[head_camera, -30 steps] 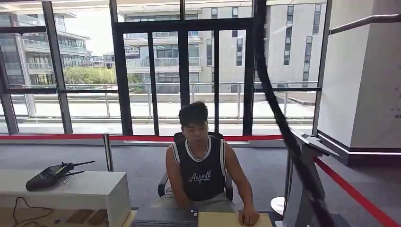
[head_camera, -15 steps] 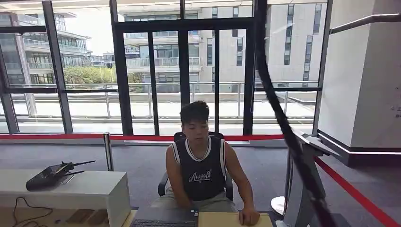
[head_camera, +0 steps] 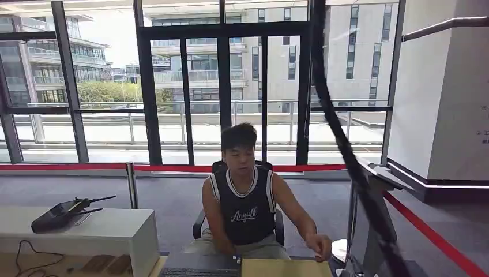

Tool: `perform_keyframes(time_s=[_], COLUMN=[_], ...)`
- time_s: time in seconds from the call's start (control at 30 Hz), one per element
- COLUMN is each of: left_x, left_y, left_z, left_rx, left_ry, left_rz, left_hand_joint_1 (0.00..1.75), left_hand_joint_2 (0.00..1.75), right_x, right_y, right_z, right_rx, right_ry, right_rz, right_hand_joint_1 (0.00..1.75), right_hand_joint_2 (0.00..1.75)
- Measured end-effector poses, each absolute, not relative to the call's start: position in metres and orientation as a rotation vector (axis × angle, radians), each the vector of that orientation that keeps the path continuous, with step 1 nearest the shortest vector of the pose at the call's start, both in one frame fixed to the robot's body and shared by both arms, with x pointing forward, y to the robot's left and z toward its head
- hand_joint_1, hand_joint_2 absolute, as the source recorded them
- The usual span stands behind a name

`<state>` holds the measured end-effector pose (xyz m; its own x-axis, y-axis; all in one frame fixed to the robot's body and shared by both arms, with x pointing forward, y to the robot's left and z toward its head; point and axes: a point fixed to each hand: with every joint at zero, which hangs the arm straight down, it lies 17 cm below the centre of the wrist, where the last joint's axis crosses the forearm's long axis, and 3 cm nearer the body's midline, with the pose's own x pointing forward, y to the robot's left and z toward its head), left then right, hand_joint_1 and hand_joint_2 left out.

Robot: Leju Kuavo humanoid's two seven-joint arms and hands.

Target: Pass the card to the sensor for recognition and then transmit it.

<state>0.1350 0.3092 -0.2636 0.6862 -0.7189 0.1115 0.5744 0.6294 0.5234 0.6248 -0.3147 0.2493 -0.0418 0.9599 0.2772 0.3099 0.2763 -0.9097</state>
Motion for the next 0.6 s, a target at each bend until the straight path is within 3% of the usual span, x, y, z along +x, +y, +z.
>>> perform_keyframes(time_s=[0.6], left_x=[0.156], left_y=[0.306], left_z=[-0.260], left_rx=[0.470], left_ry=[-0.338], left_rz=[-0.801], left_hand_joint_1=[0.00], left_hand_joint_2=[0.00], right_x=[0.640], right_y=[-0.226], right_z=[0.297], right_rx=[-1.241], right_ry=[-1.646], right_rz=[0.996], right_hand_joint_1=[1.75], right_hand_joint_2=[1.75])
